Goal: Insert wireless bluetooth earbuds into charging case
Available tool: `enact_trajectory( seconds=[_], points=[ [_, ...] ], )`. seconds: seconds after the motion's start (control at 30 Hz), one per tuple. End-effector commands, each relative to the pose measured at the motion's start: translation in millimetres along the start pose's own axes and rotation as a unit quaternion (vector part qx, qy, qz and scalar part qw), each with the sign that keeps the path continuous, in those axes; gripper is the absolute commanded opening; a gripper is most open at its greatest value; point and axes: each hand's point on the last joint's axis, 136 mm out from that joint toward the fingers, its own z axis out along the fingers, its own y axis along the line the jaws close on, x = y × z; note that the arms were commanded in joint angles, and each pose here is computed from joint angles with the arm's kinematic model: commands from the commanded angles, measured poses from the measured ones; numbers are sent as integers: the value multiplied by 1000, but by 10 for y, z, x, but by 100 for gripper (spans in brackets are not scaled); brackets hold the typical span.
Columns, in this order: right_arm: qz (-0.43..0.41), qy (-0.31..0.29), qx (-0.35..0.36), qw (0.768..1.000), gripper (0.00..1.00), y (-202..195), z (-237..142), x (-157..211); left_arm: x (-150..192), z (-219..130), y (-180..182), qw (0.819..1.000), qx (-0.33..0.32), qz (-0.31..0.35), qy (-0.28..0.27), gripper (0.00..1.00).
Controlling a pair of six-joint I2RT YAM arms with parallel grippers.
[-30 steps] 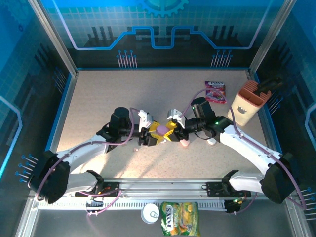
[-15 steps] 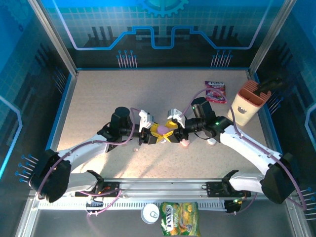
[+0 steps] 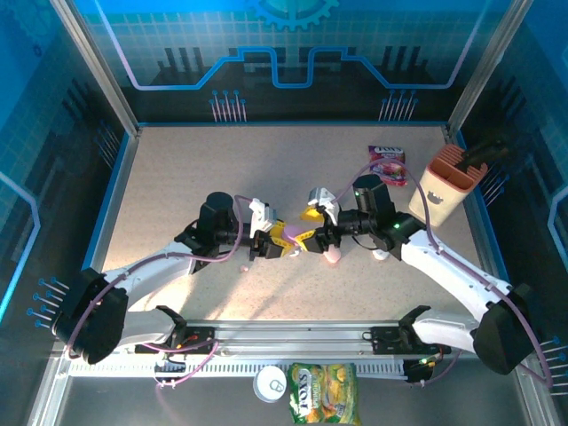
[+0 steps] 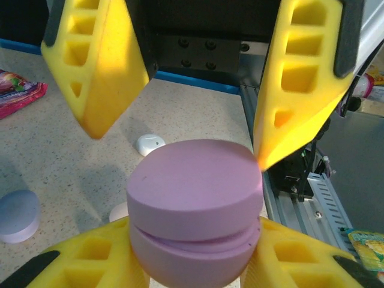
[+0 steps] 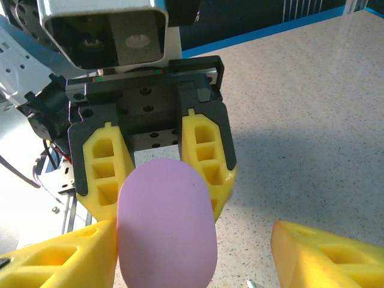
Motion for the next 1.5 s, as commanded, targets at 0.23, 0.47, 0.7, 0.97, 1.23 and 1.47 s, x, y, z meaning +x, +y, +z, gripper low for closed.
enact_trajectory(
  seconds=[0.23, 0.47, 0.7, 0.97, 1.23, 1.47],
  points=[
    [19, -32, 96, 995, 67, -395, -186, -164, -13, 1, -125, 999, 26, 39, -10, 37],
    [1, -71, 74, 995, 69, -228, -292, -372, 29, 15, -89, 999, 22, 40, -9, 38],
    [48, -108, 155, 981, 69, -422, -573, -455, 14, 23, -17, 999, 13, 38, -19, 38],
    [205, -116, 222, 946, 71, -768, -797, -135, -63, -72, 172, 998, -24, 25, -46, 38],
    [337, -44, 210, 917, 67, -853, -511, 499, -220, -303, 353, 990, -68, 26, -117, 38],
    [378, 66, 218, 897, 64, -817, -33, 954, -300, -385, 392, 987, -85, 33, -136, 38]
  ],
)
